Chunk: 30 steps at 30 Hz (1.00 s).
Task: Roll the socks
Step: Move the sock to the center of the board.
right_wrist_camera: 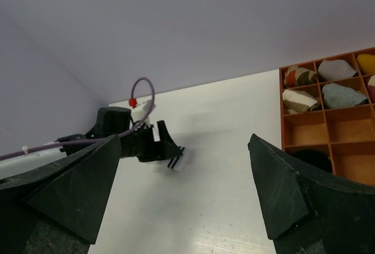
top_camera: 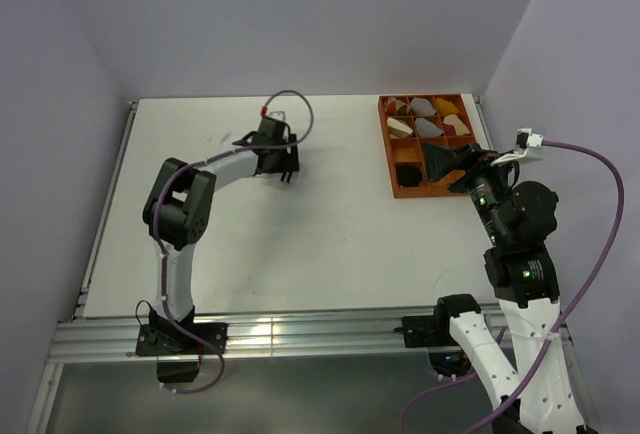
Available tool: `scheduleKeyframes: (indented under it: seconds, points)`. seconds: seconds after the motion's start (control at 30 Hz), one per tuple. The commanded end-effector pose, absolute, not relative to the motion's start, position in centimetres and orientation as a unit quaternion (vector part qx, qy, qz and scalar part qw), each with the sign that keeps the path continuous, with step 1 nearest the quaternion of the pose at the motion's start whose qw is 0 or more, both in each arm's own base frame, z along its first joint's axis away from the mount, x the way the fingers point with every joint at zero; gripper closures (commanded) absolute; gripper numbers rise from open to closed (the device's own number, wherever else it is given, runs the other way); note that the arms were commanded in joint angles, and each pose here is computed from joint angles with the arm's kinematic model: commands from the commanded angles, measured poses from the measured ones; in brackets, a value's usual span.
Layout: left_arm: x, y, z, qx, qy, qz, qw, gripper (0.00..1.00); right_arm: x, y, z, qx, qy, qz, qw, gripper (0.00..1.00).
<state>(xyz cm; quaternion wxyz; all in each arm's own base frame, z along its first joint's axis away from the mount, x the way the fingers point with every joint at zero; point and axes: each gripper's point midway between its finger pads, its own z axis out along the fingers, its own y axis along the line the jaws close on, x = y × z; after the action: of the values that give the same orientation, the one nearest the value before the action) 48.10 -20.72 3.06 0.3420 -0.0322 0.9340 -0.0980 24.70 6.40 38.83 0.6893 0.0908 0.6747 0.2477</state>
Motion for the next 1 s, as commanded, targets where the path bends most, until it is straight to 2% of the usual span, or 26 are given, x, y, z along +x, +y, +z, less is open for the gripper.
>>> scheduleKeyframes:
  seconds: [0.0,0.23,0.43,0.6,0.67,0.97]
  points:
    - [38.0,-27.1,-1.6,0.053,0.965,-0.116,0.228,0.21,25.1,7.3,39.0,0.076,0.669,0.266,0.689,0.03]
    - [27.1,-30.5,-0.4,0.151,0.958,-0.124,0.209,0.19,26.2,8.1,37.3,0.067,0.694,0.267,0.665,0.05]
    - [24.2,-28.9,4.6,0.159,0.942,-0.148,0.256,0.16,27.1,9.3,34.9,0.038,0.725,0.271,0.632,0.11]
    - [26.1,-28.2,11.8,0.126,0.908,-0.174,0.359,0.11,27.6,11.4,32.8,-0.007,0.753,0.260,0.604,0.14]
    - [27.1,-27.8,13.1,0.104,0.901,-0.189,0.377,0.11,27.8,12.4,31.6,-0.025,0.768,0.259,0.585,0.15]
    - [36.2,-25.7,12.4,0.006,0.891,-0.204,0.405,0.16,27.9,15.8,26.2,-0.067,0.809,0.277,0.514,0.19]
